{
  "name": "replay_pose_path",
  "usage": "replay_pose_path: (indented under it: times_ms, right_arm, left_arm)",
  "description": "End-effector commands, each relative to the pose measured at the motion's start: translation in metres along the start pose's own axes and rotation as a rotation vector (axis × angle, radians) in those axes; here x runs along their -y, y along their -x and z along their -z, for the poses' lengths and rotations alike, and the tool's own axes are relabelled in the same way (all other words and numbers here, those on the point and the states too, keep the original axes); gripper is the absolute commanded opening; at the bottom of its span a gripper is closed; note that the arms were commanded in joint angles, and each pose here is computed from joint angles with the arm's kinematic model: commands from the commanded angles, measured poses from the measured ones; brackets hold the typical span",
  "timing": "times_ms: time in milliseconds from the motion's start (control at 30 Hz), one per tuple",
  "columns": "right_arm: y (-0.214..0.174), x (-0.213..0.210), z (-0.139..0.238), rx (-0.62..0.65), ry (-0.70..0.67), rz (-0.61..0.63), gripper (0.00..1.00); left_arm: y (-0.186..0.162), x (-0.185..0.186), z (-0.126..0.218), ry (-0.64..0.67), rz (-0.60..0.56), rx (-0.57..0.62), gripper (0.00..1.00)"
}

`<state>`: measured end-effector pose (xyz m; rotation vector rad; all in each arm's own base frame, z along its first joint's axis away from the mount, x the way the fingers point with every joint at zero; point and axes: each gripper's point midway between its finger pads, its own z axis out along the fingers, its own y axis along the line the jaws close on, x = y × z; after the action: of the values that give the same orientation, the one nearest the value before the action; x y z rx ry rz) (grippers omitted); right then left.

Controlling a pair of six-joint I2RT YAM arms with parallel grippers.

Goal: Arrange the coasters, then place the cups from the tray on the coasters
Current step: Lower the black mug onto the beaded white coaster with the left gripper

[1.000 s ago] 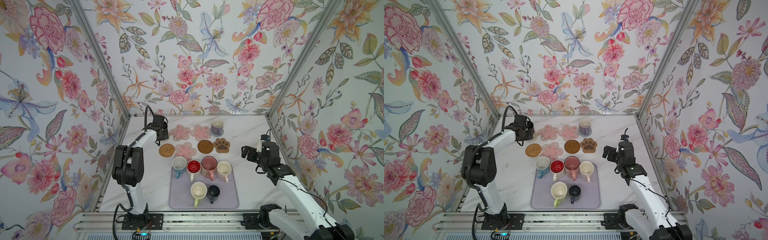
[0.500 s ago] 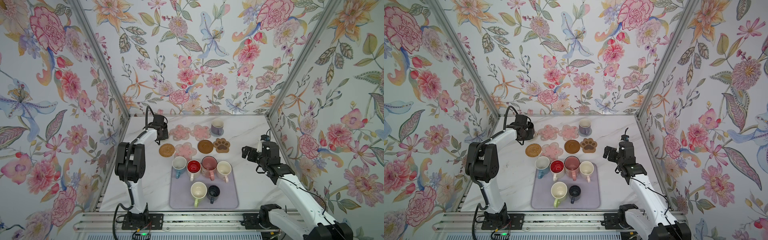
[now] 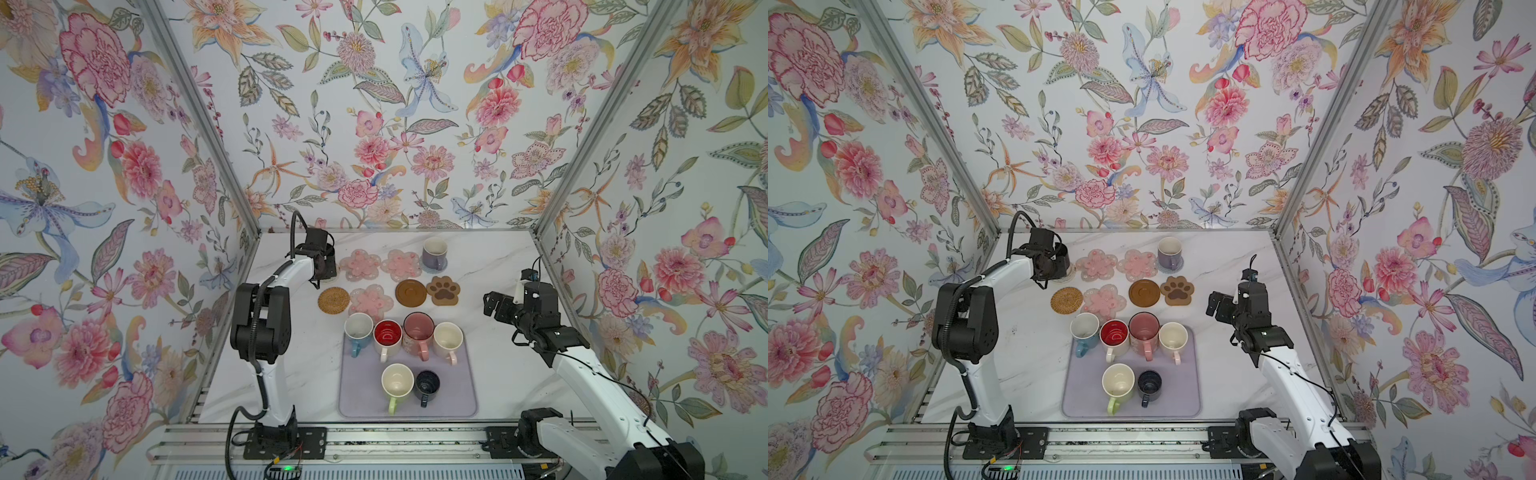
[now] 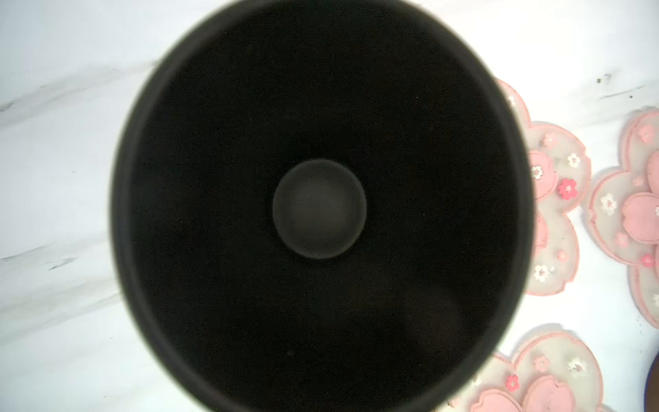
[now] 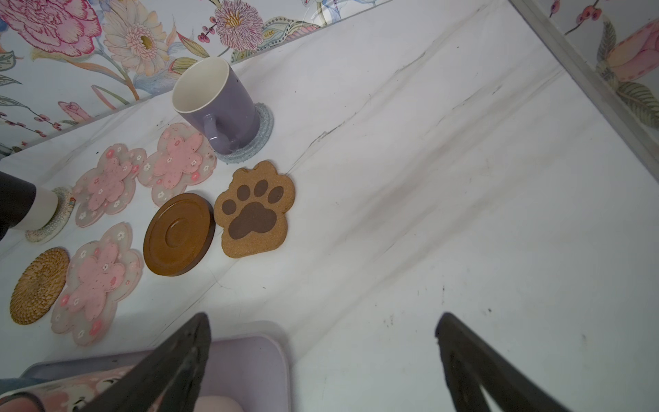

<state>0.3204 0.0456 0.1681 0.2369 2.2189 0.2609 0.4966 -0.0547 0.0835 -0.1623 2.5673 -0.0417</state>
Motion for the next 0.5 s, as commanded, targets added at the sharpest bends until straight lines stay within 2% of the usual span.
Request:
replay_pose_path:
  times_ms: [0,467]
  right_arm:
    - [0.006,-0.002,0.001,0.002,0.006,0.006,0.99]
    - [0.006,-0.003,0.003,0.006,0.012,0.002,0.99]
  left_arm:
    - [0.029,0.004,0.009,-0.033,0.007,0.075,0.0]
    - [0.013,-0.002,-0.004,0.002,0.006,0.02,0.0]
